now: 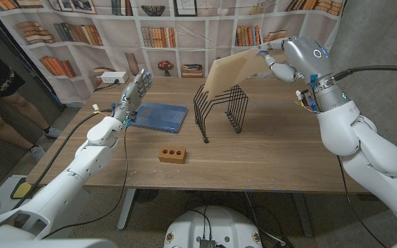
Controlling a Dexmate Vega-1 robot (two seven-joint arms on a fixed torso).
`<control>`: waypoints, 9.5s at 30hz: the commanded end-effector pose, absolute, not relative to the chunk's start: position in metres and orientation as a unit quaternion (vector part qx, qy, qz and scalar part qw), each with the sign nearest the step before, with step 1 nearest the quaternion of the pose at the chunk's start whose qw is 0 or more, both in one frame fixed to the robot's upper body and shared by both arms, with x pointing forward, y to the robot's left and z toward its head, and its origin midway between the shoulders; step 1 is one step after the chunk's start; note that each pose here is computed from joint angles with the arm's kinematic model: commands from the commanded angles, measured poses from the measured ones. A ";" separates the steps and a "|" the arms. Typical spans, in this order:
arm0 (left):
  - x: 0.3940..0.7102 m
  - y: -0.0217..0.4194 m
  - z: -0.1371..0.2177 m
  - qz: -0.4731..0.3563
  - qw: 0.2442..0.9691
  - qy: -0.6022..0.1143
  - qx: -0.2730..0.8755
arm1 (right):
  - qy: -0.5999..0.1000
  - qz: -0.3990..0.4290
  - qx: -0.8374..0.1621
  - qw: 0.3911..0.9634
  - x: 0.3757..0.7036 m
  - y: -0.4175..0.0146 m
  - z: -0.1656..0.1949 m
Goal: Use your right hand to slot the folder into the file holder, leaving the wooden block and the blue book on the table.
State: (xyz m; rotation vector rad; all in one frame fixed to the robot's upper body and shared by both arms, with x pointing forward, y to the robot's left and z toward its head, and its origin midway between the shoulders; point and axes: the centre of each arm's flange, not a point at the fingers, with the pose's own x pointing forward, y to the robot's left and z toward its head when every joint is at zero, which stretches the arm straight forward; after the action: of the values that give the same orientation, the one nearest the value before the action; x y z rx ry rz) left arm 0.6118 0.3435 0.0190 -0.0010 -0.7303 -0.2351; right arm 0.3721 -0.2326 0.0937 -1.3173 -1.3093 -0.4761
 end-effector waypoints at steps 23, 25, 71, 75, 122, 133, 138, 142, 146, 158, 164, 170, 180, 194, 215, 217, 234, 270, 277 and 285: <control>0.614 0.335 0.022 -0.124 0.927 -0.355 0.005 | -0.562 -0.233 -0.536 0.585 0.354 -0.242 0.058; 0.613 0.335 0.022 -0.123 0.927 -0.355 0.005 | -0.567 -0.229 -0.532 0.585 0.353 -0.241 0.058; 0.620 0.344 0.021 -0.128 0.926 -0.354 0.000 | -0.538 -0.245 -0.548 0.592 0.353 -0.234 0.048; 0.621 0.342 0.022 -0.132 0.926 -0.354 0.001 | -0.542 -0.241 -0.543 0.594 0.351 -0.235 0.047; 0.615 0.343 0.011 -0.121 0.929 -0.350 -0.007 | -0.547 -0.169 -0.558 0.601 0.357 -0.239 0.060; 0.618 0.348 0.004 -0.119 0.931 -0.346 -0.015 | -0.535 -0.150 -0.581 0.594 0.362 -0.230 0.072; 0.620 0.348 0.001 -0.120 0.931 -0.345 -0.019 | -0.530 -0.142 -0.593 0.590 0.363 -0.226 0.078; 0.621 0.348 0.000 -0.121 0.930 -0.345 -0.022 | -0.527 -0.136 -0.600 0.586 0.363 -0.225 0.081; 0.622 0.348 0.000 -0.121 0.930 -0.346 -0.022 | -0.523 -0.129 -0.606 0.585 0.364 -0.223 0.085; 0.620 0.347 0.003 -0.120 0.930 -0.348 -0.016 | -0.517 -0.089 -0.620 0.584 0.370 -0.214 0.101; 0.619 0.348 0.006 -0.122 0.929 -0.350 -0.013 | -0.511 -0.075 -0.627 0.583 0.377 -0.208 0.109; 0.617 0.350 0.009 -0.119 0.929 -0.351 -0.009 | -0.494 -0.072 -0.647 0.576 0.383 -0.202 0.115; 0.614 0.352 0.022 -0.119 0.926 -0.359 0.002 | -0.473 -0.052 -0.667 0.573 0.390 -0.191 0.121; 0.611 0.348 0.027 -0.124 0.923 -0.365 0.007 | -0.456 -0.012 -0.676 0.579 0.408 -0.179 0.129; 0.603 0.346 0.018 -0.115 0.924 -0.364 0.002 | -0.428 0.015 -0.677 0.598 0.432 -0.186 0.133; 0.602 0.346 0.017 -0.114 0.925 -0.364 0.001 | -0.425 0.015 -0.676 0.601 0.435 -0.188 0.133; 0.597 0.348 0.014 -0.107 0.926 -0.362 0.000 | -0.426 0.035 -0.675 0.602 0.447 -0.185 0.127; 0.601 0.355 0.015 -0.104 0.927 -0.361 -0.001 | -0.415 0.026 -0.694 0.588 0.465 -0.186 0.104; 0.602 0.356 0.012 -0.106 0.927 -0.360 -0.004 | -0.416 0.026 -0.698 0.583 0.464 -0.182 0.102; 0.603 0.356 0.010 -0.107 0.927 -0.359 -0.007 | -0.411 0.031 -0.698 0.585 0.463 -0.179 0.100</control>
State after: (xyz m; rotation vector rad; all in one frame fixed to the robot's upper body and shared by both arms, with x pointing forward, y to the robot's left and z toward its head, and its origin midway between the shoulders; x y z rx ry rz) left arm 0.6019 0.3545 0.0123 -0.0056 -0.7358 -0.2184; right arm 0.4645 -0.1836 0.1034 -1.6140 -0.9629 0.0676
